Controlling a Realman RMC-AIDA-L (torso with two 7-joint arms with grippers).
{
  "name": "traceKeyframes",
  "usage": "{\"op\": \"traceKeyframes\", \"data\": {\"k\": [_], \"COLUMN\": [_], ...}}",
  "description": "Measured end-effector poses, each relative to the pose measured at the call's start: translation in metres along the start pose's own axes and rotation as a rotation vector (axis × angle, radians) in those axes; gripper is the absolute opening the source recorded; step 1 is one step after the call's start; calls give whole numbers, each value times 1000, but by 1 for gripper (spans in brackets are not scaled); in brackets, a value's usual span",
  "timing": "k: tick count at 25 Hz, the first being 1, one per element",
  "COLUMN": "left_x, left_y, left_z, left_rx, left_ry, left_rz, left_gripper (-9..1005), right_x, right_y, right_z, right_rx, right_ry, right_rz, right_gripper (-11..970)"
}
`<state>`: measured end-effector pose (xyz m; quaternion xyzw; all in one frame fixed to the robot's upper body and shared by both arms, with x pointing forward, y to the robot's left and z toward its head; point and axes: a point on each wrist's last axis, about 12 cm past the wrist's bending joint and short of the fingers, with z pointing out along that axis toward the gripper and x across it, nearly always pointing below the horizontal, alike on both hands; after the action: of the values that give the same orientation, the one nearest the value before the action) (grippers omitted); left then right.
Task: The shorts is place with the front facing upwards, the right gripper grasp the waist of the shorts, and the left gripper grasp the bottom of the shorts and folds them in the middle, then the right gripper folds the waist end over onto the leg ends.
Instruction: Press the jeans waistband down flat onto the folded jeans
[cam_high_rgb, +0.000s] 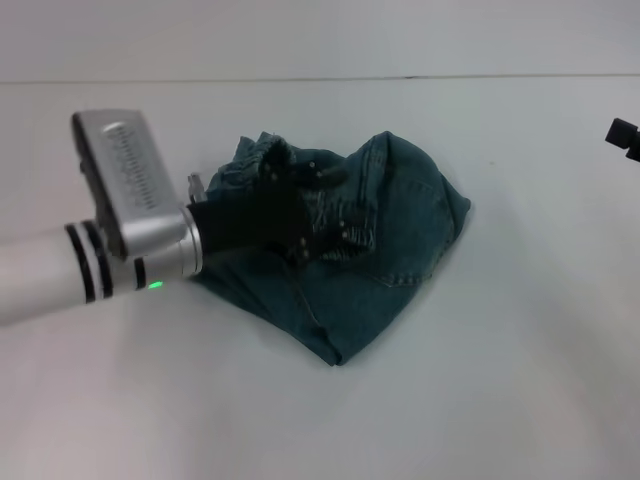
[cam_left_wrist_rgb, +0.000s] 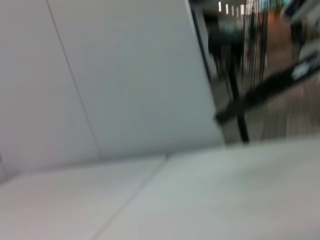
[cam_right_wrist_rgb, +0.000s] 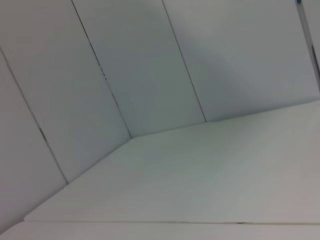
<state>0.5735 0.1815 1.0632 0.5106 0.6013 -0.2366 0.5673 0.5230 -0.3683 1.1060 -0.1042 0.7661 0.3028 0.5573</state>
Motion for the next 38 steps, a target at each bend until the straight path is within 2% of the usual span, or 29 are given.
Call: {"op": "traceKeyframes", "data": {"k": [3, 6, 12, 15, 20, 33, 38], "left_x": [-4, -9, -27, -30, -32, -30, -28], "left_y": [8, 9, -10, -12, -6, -3, -7], "left_z": [3, 3, 8, 10, 26, 31, 38], "left_rx": [2, 25, 98, 94, 9, -19, -37], "left_ry": [60, 107, 146, 154, 238, 335, 379], "left_rz": [41, 93, 185, 205, 272, 341, 407], "left_gripper": [462, 535, 656, 716, 829, 830, 830], "right_x": [2, 4, 6, 6, 9, 9, 9], "right_y": [-1, -1, -1, -1, -1, -1, -1], "right_z": [-3, -4, -5, -5, -5, -9, -9], "right_rx": [10, 16, 16, 16, 15, 8, 8], "right_ry": [-3, -8, -7, -7, -5, -12, -12], "right_rz": [6, 13, 20, 23, 34, 39, 41], "right_gripper": [958, 958, 957, 956, 956, 955, 956]}}
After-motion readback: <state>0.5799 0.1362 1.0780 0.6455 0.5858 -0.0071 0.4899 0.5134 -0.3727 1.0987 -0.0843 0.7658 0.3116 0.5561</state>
